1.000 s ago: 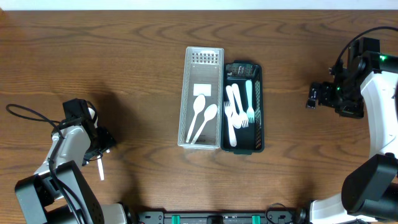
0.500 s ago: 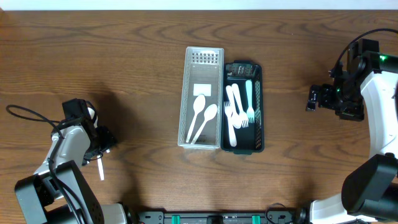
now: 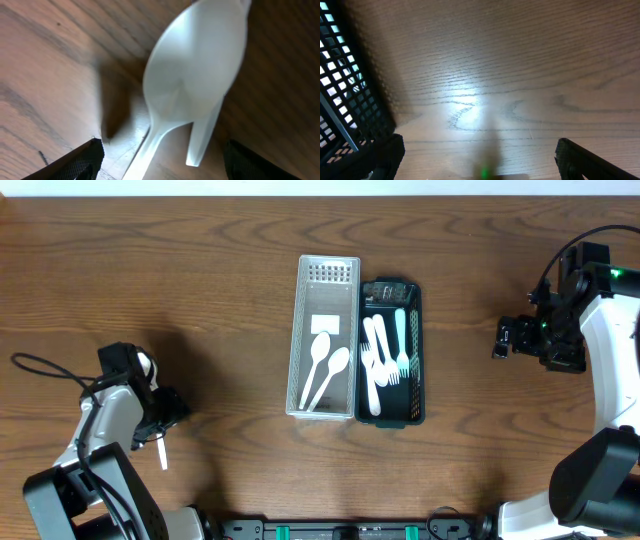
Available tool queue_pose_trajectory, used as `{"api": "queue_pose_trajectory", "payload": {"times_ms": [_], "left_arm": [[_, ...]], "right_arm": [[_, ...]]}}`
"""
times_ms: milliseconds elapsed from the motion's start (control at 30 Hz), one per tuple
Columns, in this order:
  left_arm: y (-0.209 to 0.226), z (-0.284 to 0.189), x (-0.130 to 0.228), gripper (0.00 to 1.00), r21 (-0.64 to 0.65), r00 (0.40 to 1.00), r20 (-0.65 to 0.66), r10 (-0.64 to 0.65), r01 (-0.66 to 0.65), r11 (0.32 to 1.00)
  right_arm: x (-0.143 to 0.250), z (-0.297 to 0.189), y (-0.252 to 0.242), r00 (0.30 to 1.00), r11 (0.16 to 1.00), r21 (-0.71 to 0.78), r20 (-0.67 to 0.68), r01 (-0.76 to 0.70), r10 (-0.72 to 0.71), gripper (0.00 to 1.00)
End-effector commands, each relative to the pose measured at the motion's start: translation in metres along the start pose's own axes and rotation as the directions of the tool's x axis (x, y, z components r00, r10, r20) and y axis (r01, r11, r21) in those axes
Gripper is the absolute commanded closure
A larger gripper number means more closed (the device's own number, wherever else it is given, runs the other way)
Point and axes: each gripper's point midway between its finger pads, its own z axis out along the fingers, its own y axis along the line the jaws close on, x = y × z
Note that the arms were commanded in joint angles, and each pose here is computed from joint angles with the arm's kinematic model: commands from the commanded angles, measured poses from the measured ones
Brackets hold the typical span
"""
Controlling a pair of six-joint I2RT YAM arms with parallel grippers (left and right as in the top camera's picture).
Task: Pack container
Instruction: 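Move the left gripper back to the remaining spoons and grasp one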
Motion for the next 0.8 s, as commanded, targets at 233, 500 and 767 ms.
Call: {"api": "queue_pose_trajectory", "payload": {"times_ms": [233, 500, 767], "left_arm": [[0.012, 0.0, 0.0003, 0.21, 0.003, 0.998, -0.005, -0.065, 0.065, 0.998], [0.0116, -0.0002, -0.0013, 0.21, 0.008, 0.998, 0.001, -0.07, 0.07, 0.998], [0.0075, -0.009, -0.0054, 0.21, 0.039, 0.997, 0.032, -0.064, 0.063, 0.997]], "right_arm": [[0.0007, 0.0016, -0.0019, 1.0, 1.0, 0.004, -0.005, 0.015, -0.015, 0.01], [0.0014, 0.0016, -0.0019, 1.0, 1.0, 0.004, -0.008, 0.015, -0.015, 0.01], [0.0013, 0.0016, -0.0019, 1.0, 1.0, 0.004, -0.007, 0.015, -0.015, 0.01]]}}
